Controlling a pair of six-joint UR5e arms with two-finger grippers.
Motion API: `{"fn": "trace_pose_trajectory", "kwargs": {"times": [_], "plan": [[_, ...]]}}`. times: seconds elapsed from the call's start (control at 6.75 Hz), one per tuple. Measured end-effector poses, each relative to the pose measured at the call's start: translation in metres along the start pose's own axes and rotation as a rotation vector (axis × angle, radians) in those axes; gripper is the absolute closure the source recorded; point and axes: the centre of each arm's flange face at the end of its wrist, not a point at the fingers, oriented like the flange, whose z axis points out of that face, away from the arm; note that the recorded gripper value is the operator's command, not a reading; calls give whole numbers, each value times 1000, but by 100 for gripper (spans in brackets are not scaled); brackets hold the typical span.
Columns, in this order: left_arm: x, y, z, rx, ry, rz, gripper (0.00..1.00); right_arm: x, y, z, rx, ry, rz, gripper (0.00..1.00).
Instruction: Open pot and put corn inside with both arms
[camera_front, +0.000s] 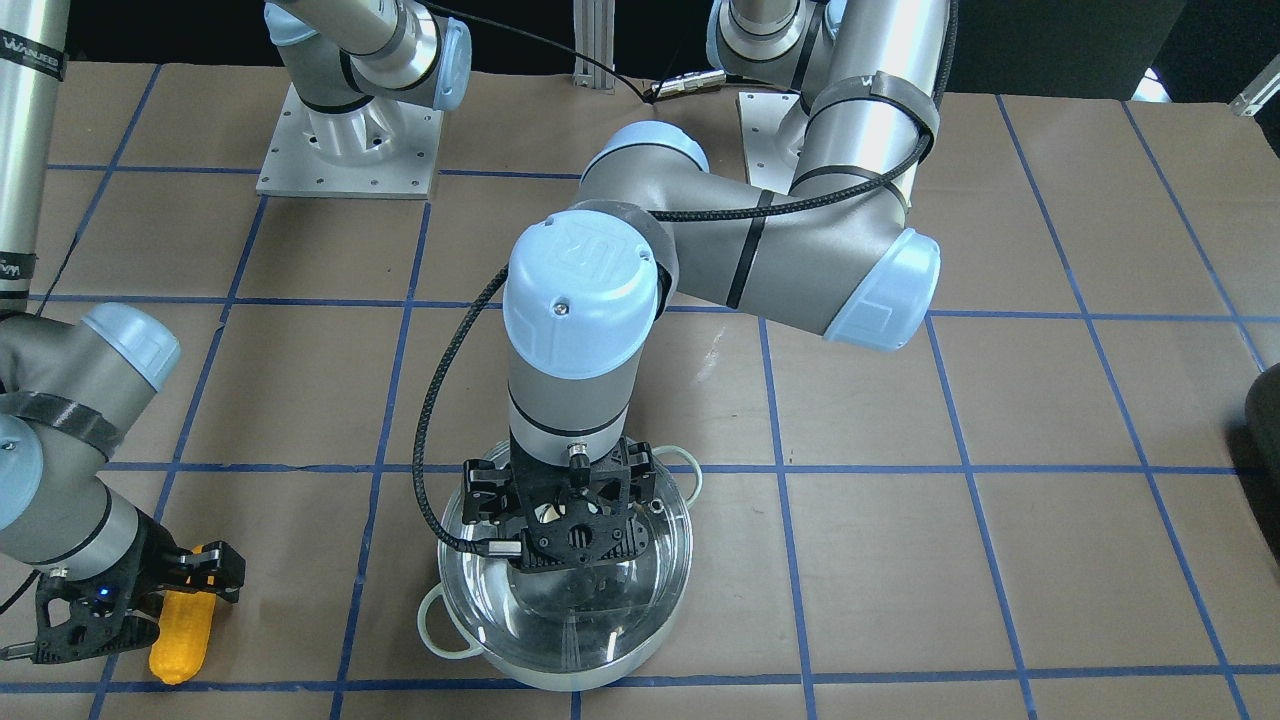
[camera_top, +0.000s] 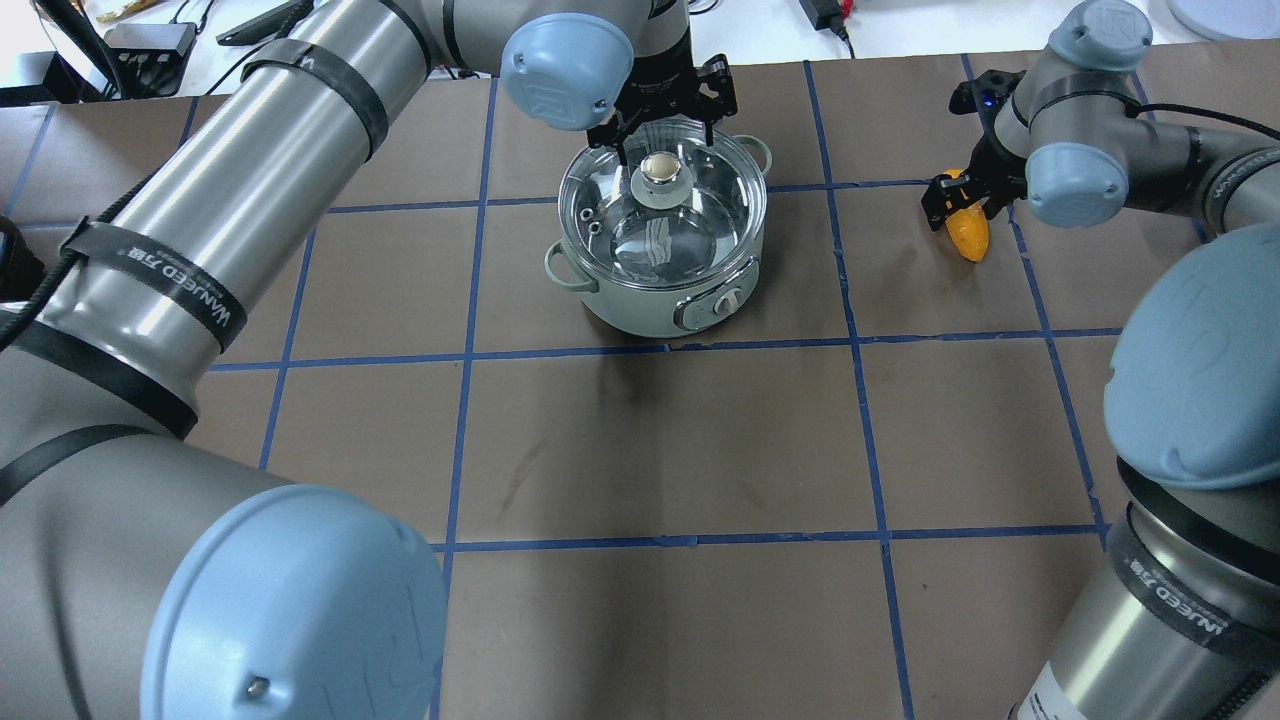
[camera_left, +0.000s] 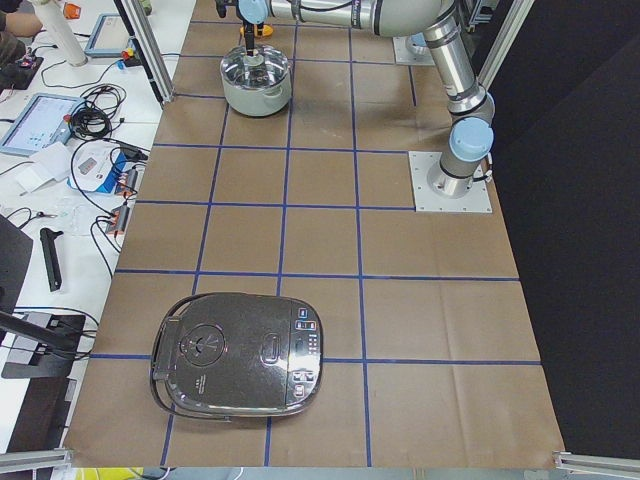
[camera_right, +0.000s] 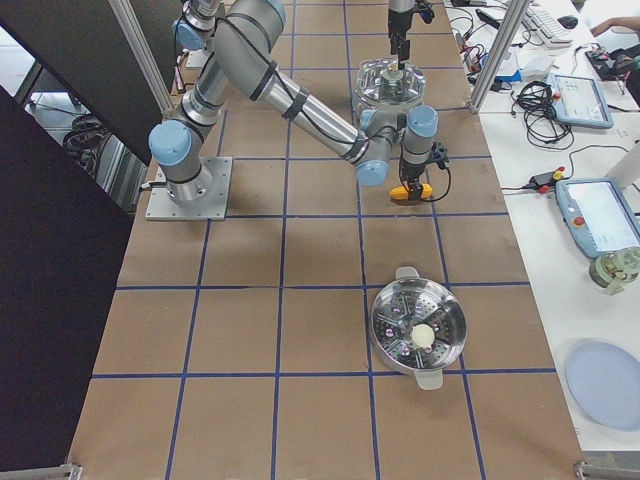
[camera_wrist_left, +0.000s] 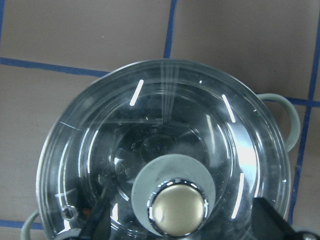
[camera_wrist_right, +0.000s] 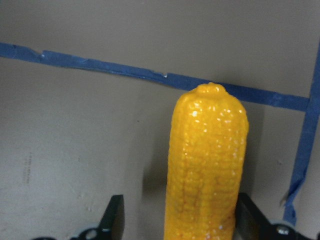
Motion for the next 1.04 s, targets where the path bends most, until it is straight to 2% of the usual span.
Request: {"fn": "trace_pose_trajectory", "kwargs": {"times": [0.15, 0.3, 0.44, 0.59, 0.74, 0.89, 1.04], "plan": [[1, 3, 8, -11, -3, 3, 0, 0, 0, 2, 3, 1, 0, 68], [0, 4, 17, -16, -7, 8, 8, 0, 1, 4, 3, 1, 0, 79], [-1, 5, 24, -11, -6, 13, 42, 0, 0, 4, 4, 2, 0, 82], [-1, 4, 28, -4, -6, 17, 67, 0, 0, 3, 5, 3, 0, 82], [-1, 4, 28, 2, -7, 19, 81, 1, -1, -2, 4, 6, 1, 82], [-1, 4, 27, 5, -7, 19, 84, 3, -1, -17, 0, 8, 8, 82], [-2, 4, 22, 10, -6, 20, 85, 1, 2, -49, -16, 4, 15, 82]]}}
